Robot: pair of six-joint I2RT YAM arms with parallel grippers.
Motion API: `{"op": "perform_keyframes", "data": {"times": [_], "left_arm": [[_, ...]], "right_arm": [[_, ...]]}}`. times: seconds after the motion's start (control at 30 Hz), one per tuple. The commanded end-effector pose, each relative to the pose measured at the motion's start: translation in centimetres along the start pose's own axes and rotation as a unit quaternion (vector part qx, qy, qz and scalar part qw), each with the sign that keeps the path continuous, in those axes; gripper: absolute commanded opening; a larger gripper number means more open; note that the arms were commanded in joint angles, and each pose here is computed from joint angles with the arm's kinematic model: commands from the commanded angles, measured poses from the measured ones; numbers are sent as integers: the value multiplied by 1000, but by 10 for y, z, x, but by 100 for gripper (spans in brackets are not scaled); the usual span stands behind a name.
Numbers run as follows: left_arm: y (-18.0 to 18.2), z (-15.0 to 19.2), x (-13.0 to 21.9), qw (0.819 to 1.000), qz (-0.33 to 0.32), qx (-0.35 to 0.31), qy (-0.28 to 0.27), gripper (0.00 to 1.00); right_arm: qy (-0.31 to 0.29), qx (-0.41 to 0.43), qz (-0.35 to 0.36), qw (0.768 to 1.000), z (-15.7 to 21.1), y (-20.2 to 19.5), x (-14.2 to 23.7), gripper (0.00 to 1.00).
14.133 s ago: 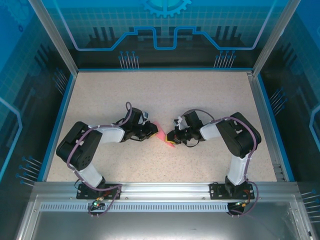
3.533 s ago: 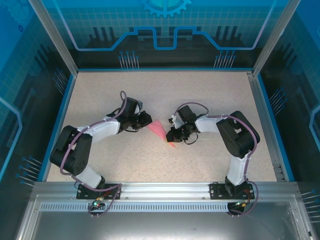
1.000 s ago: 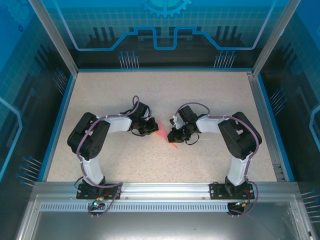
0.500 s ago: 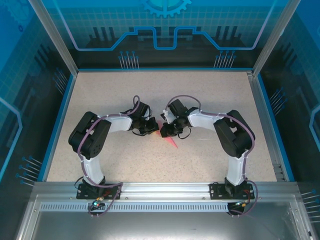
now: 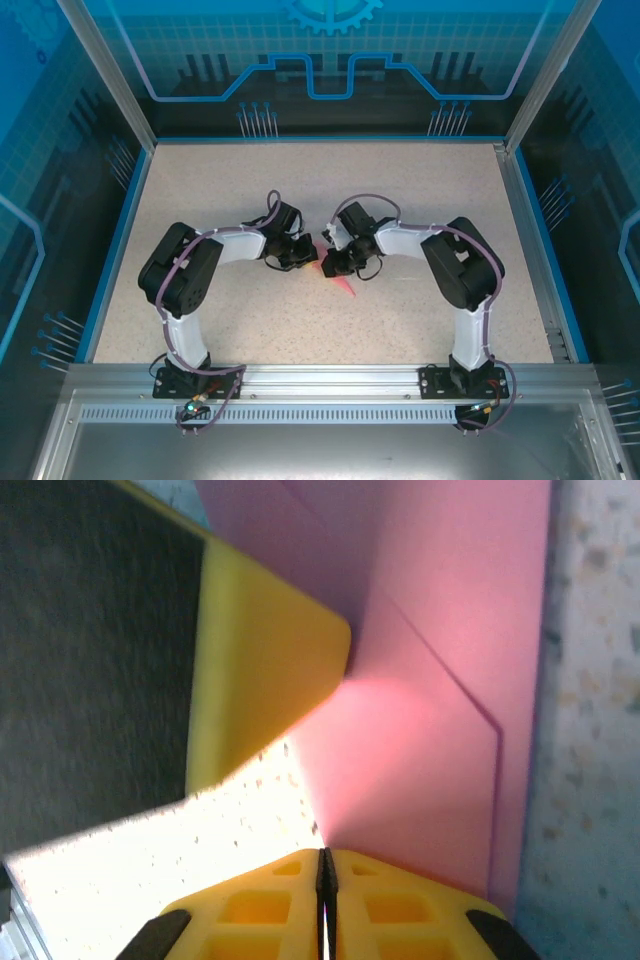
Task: Fold a paper plane with a square sheet of paper (pick it up from the middle)
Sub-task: Fold the wing for the fifth time at the center of the table.
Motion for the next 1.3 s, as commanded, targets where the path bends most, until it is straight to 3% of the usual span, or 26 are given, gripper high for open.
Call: {"op": "perform_keyframes", "data": {"times": [0.0, 0.43, 0.57, 0.73, 0.77, 0.87, 1.0, 1.27], "left_arm": [[46, 23, -13, 994, -100, 32, 37, 6], [50, 21, -14, 992, -113, 36, 44, 6], [44, 17, -12, 993, -104, 29, 41, 6], [20, 1, 1, 996, -80, 11, 26, 9], [14, -3, 5, 997, -75, 6, 20, 10], [-10, -14, 22, 998, -61, -3, 3, 17], [-31, -17, 44, 998, -70, 0, -12, 35], [-38, -1, 60, 986, -168, 14, -19, 58]], "right_arm": [[51, -24, 22, 998, 41, -25, 6, 11], [66, -86, 39, 993, 104, -64, 28, 11], [41, -94, 23, 994, 102, -62, 37, 11], [-34, -63, 12, 997, 70, -40, 63, 16], [-55, -57, 18, 997, 62, -38, 70, 18], [-126, -43, 46, 990, 37, -32, 96, 40], [-200, -44, 79, 976, 16, -34, 121, 64], [-233, -87, 116, 962, 14, -70, 130, 83]]}}
Point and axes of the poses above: each hand's point on the last joint's axis, 136 mm out from that joint toward the fingers, its own x axis back along the fingers, its own y axis along the line the jaws close on, z = x × y, the point moved 2 cm from there along x, back along the fingers, and after that the axes turned 13 degrees about -x, right-handed, at the moved point
